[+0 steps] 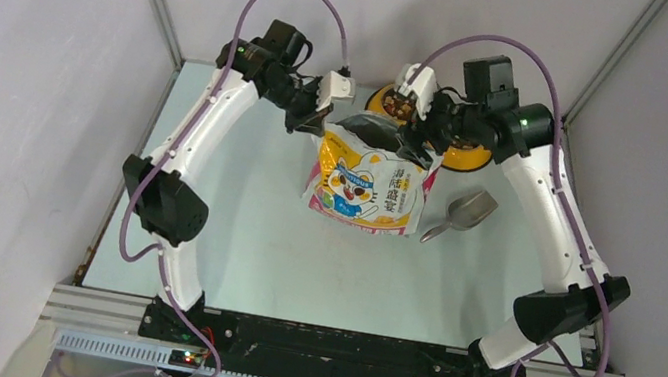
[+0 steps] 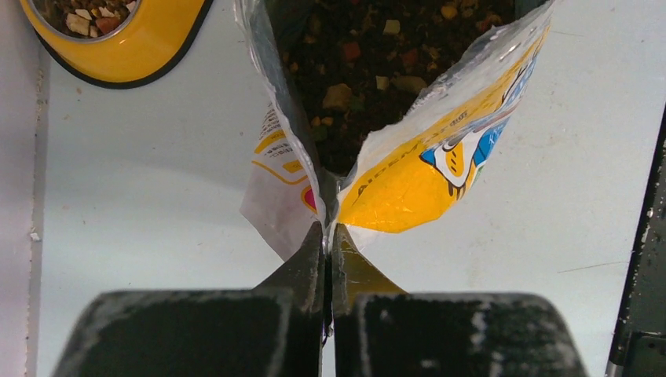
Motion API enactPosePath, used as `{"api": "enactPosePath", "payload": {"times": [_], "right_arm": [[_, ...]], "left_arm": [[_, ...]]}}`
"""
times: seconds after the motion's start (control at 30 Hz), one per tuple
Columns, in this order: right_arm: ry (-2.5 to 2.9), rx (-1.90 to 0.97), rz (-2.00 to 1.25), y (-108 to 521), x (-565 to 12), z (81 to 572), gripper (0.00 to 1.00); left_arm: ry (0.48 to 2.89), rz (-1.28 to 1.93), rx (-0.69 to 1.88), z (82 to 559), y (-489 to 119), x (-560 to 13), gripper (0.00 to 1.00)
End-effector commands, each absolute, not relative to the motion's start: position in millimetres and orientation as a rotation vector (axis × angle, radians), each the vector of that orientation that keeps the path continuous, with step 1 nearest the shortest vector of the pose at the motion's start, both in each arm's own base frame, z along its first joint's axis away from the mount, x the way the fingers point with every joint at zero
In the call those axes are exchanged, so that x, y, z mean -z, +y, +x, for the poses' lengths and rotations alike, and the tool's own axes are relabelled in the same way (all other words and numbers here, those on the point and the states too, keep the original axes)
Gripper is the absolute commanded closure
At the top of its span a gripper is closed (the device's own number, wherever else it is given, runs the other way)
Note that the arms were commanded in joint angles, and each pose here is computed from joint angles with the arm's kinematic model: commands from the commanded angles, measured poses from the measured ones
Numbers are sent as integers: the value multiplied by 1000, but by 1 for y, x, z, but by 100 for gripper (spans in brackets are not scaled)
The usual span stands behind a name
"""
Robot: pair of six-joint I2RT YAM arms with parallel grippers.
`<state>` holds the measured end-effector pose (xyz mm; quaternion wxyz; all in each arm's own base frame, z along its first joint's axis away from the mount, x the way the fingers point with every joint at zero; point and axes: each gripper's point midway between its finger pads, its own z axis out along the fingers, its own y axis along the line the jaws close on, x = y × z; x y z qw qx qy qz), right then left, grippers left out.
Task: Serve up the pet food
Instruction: Close the pet food bag at the center of the board.
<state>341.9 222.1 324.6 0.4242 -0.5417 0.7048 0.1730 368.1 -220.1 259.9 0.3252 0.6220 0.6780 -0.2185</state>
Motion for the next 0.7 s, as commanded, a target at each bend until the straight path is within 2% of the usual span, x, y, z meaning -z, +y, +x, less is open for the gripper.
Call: {"api": "enactPosePath", "payload": {"times": [0.0, 0.03, 0.17, 0.37, 0.43, 0.5, 0.6, 0.67], "right_arm": [[1758, -480, -1495, 221, -316, 327, 16], [1772, -478, -1508, 218, -311, 325, 11], [1765, -388, -1565, 207, -293, 328, 6], [1780, -286, -1627, 194, -261, 333, 8], [1777, -240, -1633, 193, -253, 337, 13], [1764, -176, -1623, 192, -249, 345, 24], [1718, -118, -1565, 192, -257, 357, 50], [1687, -110, -1532, 192, -265, 360, 61]], "left_arm": [[1722, 1557, 515, 360, -207, -301, 100], [1725, 1559, 511, 359, -206, -300, 100], [1753, 1572, 509, 358, -202, -287, 100], [1805, 1567, 521, 363, -195, -272, 100], [1819, 1558, 512, 367, -190, -269, 100], [1826, 1554, 505, 370, -187, -268, 100], [1843, 1539, 505, 376, -180, -268, 100], [1851, 1537, 509, 377, -177, -267, 100]]}}
